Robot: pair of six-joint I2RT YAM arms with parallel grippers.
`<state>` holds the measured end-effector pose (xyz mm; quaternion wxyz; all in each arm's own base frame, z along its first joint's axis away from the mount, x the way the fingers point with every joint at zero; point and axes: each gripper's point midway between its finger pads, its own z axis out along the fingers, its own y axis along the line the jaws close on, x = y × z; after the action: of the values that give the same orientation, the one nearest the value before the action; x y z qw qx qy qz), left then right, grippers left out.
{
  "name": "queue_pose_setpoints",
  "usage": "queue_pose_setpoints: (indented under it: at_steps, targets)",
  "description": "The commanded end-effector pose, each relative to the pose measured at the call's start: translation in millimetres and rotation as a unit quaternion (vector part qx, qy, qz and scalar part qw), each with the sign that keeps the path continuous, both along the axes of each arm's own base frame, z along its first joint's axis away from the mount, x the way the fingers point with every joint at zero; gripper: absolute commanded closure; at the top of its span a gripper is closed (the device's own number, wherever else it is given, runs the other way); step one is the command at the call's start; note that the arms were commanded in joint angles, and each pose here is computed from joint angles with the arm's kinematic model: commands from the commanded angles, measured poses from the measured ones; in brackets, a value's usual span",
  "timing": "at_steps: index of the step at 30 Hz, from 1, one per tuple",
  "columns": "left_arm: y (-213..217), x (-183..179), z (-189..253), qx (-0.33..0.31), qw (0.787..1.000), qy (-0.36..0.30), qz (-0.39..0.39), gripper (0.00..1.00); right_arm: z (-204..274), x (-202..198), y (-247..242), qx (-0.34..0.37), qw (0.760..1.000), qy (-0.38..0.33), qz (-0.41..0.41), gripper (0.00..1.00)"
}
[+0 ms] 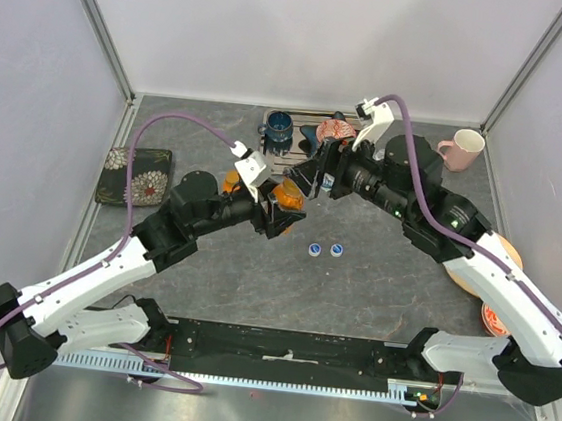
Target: Unscrew the bottle caps
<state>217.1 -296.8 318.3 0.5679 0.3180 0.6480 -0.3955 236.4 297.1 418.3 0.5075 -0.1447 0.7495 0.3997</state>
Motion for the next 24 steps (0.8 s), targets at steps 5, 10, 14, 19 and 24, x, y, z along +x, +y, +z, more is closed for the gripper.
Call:
queue_pose_setpoints:
  at_steps: [5, 10, 14, 19, 24]
  targets:
    - [5, 19, 16, 0.027, 0.994, -0.069, 0.077, 0.97, -11, 12, 9, -0.007, 1.0, 0.02, -0.021, 0.12]
    - [4, 18, 15, 0.029, 0.994, -0.068, 0.078, 0.97, -23, 14, 13, -0.015, 0.999, 0.031, -0.02, 0.19]
    - [5, 18, 15, 0.028, 0.994, -0.069, 0.083, 0.97, -30, 12, 17, -0.021, 0.999, 0.039, -0.013, 0.24]
    - [6, 19, 15, 0.027, 0.994, -0.069, 0.085, 0.97, -37, 13, 18, -0.029, 0.999, 0.043, -0.011, 0.28]
    - [5, 18, 17, 0.025, 0.994, -0.071, 0.084, 0.97, -42, 13, 20, -0.036, 0.998, 0.045, -0.008, 0.35]
